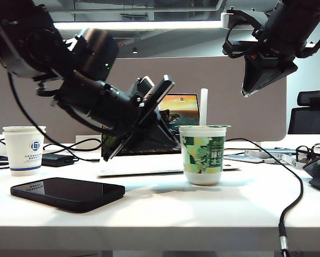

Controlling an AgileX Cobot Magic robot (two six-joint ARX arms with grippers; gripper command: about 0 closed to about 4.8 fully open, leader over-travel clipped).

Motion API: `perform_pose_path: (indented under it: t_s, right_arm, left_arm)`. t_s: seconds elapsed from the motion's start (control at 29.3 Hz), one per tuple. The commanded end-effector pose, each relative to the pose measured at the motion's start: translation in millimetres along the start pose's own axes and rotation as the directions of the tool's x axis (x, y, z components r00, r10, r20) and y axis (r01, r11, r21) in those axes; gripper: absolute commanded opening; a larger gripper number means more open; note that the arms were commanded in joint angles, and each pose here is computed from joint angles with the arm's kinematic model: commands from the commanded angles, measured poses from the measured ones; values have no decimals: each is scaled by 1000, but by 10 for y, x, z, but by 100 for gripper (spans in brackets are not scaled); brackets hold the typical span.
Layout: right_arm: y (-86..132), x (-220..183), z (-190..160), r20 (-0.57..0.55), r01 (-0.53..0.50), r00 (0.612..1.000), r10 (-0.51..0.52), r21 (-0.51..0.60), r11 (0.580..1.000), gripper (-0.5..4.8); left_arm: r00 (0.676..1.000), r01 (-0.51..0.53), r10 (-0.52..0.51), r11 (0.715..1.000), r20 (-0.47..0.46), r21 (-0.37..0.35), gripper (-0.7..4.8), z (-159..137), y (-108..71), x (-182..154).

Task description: Pick up the black phone, pick up the charger plug, insert the charger plug into the phone's charging port, and finally place the connected phone back on the desk.

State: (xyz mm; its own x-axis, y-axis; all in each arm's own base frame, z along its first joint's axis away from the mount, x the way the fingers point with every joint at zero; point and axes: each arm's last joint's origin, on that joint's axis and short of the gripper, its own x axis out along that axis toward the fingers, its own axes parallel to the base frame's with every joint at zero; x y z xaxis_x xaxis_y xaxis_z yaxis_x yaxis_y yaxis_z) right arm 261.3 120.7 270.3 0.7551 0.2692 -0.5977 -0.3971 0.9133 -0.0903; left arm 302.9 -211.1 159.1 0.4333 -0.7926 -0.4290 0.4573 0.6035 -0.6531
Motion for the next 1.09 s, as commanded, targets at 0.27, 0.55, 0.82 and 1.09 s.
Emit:
perform_pose_path:
  t_s: [0.27, 0.55, 0.82, 1.09]
  right_arm:
    - [-12, -115, 65, 45, 15, 999, -15, 0, 1000, -5]
    - [-34, -362, 142, 129, 11, 992, -12, 6, 1000, -4]
    - [25, -428, 221, 182, -167, 968, 170, -30, 985, -5]
    - [294, -366, 251, 182, -364, 906, 383, -130, 922, -5]
  left_arm:
    - [997, 70, -70, 997, -14, 23, -6, 43, -219, 238]
    - [1000, -25, 26, 998, -14, 56, -6, 190, -245, 96]
    - [990, -138, 139, 985, -2, 105, -6, 364, -369, -346]
    - [968, -250, 240, 953, 78, 171, -6, 337, -642, -941]
